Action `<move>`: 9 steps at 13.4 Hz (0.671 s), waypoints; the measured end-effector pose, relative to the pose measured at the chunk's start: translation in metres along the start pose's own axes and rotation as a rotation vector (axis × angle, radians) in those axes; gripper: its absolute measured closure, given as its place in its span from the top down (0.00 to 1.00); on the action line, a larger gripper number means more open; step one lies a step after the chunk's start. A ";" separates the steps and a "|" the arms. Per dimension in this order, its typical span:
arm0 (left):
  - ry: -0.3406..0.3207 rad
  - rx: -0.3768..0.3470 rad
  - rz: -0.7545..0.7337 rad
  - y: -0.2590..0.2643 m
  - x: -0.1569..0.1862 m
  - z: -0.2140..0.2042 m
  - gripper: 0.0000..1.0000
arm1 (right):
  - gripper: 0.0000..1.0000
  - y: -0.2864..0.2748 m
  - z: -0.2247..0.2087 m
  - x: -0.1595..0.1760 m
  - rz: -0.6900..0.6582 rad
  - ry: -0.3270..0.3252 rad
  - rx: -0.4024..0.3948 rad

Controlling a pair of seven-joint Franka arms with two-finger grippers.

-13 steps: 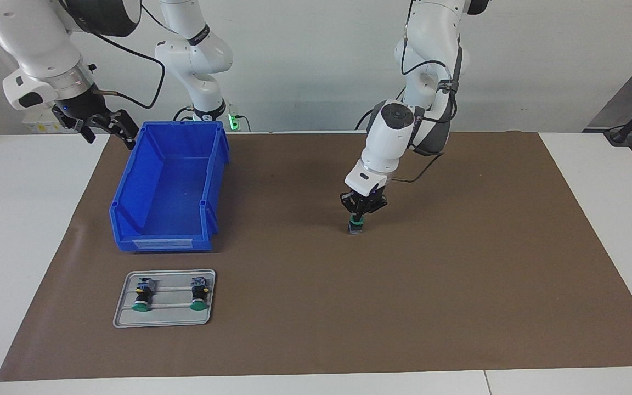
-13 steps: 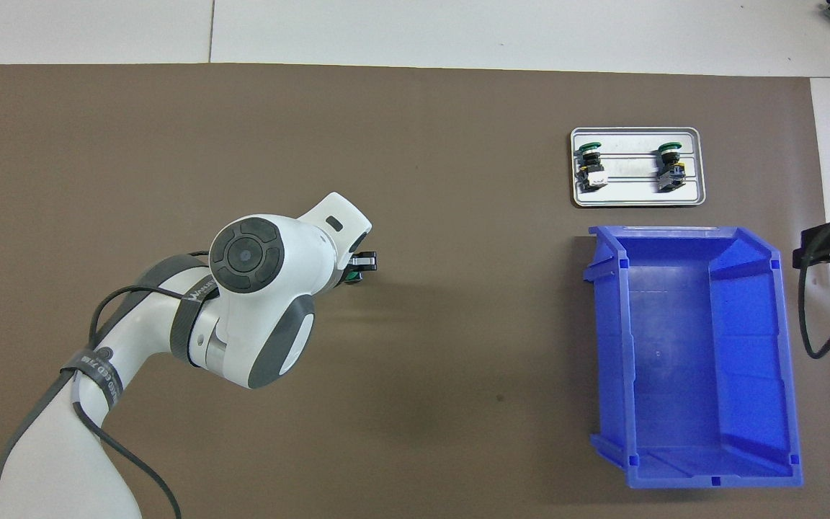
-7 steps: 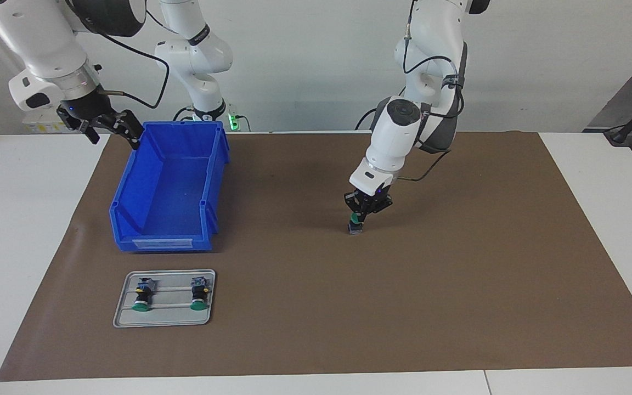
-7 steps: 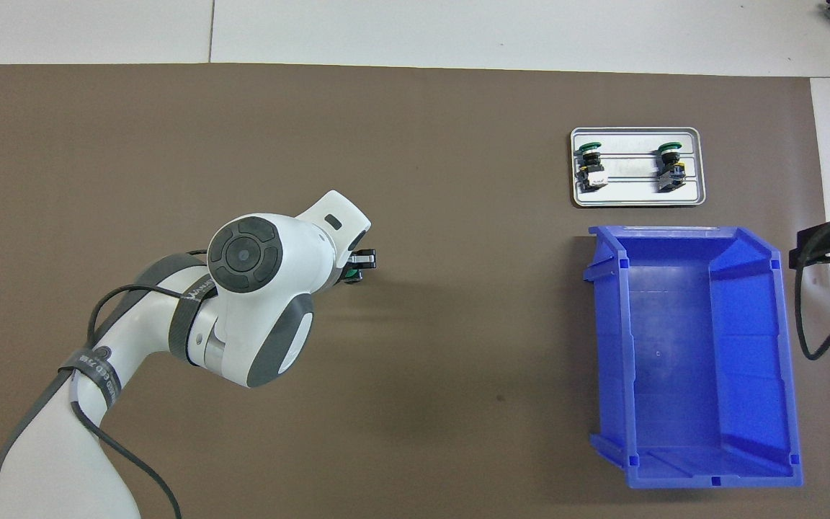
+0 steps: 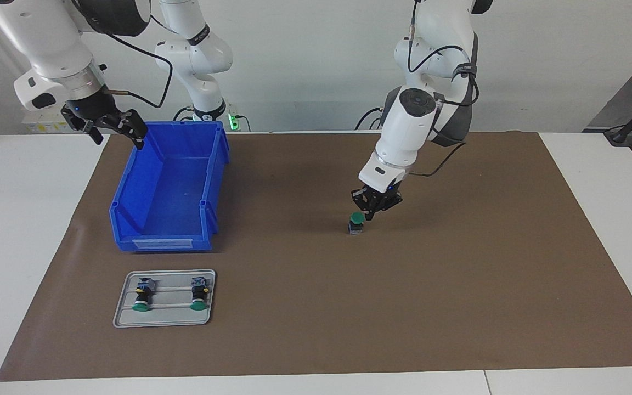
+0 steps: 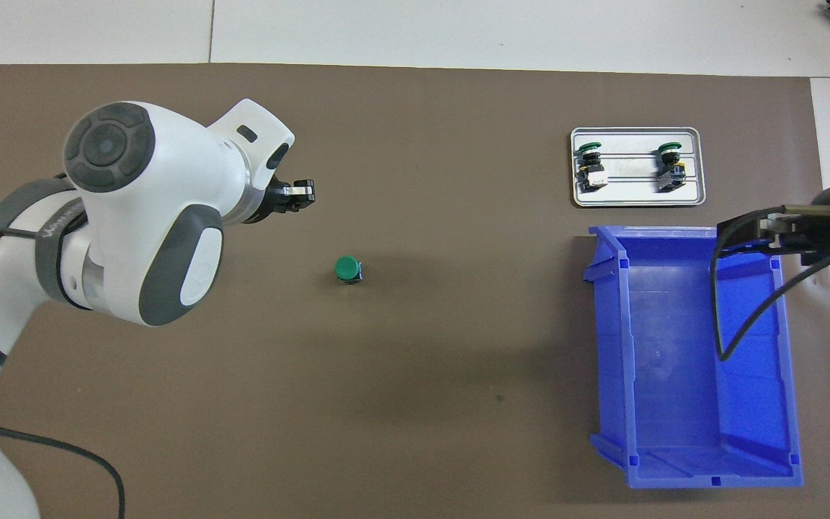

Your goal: Place and press button with both arms

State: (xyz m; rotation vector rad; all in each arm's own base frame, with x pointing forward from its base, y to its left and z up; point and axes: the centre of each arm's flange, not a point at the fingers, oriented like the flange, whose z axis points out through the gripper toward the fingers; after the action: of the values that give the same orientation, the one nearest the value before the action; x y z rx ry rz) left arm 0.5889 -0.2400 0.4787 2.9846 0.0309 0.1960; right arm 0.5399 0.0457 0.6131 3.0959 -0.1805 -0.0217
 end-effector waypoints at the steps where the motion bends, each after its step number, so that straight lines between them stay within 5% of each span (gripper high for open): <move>1: -0.014 0.009 0.011 -0.014 0.005 -0.009 0.34 | 1.00 -0.029 0.004 -0.002 0.002 0.019 0.006; 9: -0.051 0.153 0.071 -0.139 0.020 -0.092 0.71 | 1.00 -0.287 0.099 -0.030 0.039 0.138 0.124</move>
State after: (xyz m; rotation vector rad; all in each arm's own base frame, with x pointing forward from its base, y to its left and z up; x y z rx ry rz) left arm 0.5948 -0.0886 0.5500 3.1445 -0.0692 0.1312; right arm 0.5415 0.3301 0.5032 3.2005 -0.2466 0.2124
